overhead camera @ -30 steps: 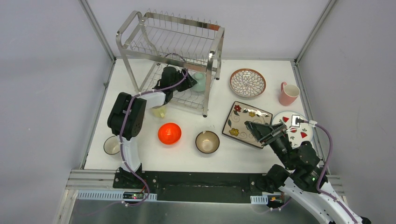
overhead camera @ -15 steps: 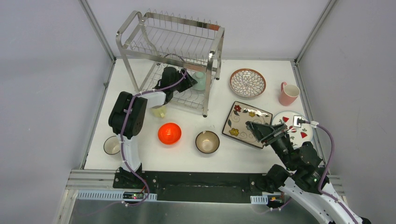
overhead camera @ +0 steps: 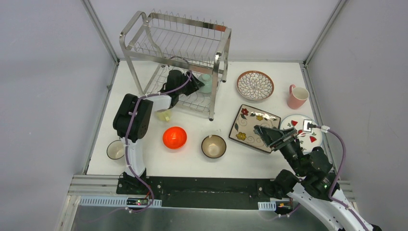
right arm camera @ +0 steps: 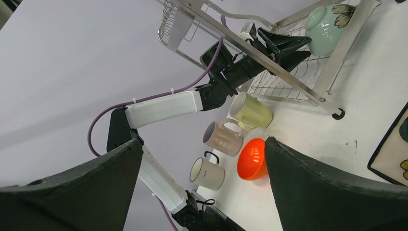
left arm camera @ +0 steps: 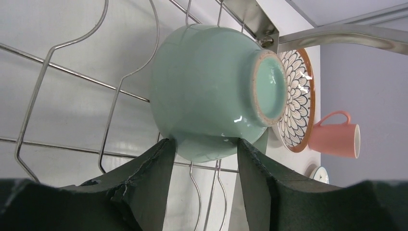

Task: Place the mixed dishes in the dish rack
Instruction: Move the bowl to the dish rack.

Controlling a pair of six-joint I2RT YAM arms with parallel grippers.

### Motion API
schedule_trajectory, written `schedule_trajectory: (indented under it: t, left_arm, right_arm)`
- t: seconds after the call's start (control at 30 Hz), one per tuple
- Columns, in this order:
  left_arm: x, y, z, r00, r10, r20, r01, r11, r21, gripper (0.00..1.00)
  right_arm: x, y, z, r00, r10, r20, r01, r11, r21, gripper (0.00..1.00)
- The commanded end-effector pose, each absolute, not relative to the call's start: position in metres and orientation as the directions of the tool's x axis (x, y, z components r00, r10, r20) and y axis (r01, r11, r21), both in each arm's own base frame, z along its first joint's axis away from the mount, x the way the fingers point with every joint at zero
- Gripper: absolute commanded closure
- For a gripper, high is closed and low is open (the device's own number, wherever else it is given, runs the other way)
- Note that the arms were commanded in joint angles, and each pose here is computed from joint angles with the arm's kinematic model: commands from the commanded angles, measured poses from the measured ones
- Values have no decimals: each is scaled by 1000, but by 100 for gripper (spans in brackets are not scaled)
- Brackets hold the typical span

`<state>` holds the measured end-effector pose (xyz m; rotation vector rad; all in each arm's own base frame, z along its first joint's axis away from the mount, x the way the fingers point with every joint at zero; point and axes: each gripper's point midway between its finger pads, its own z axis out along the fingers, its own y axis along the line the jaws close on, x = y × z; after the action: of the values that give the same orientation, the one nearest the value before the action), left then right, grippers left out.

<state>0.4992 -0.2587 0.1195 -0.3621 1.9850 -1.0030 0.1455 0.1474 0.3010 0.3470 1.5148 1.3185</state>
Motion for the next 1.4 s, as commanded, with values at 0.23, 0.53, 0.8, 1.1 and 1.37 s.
schedule_trajectory:
  t: [0.23, 0.53, 0.8, 1.1, 1.37]
  left_arm:
    - [520, -274, 135, -553, -591, -587, 191, 596, -780, 48]
    - [529, -277, 136, -546, -594, -591, 199, 593, -780, 48]
    - [522, -273, 149, -530, -590, -610, 219, 600, -770, 47]
    - [486, -260, 143, -575, -615, -540, 121, 588, -799, 47]
    - [465, -245, 159, -559, -628, -541, 88, 605, -792, 43]
  right_arm:
    - [144, 140, 312, -369, 769, -522, -422, 362, 831, 0]
    - [150, 141, 300, -374, 774, -512, -382, 374, 845, 0]
    - [153, 134, 292, -373, 774, -512, -321, 410, 854, 0]
    - [161, 119, 270, -374, 743, -554, -161, 537, 828, 0]
    - [165, 112, 242, -414, 699, -583, -12, 637, 771, 0]
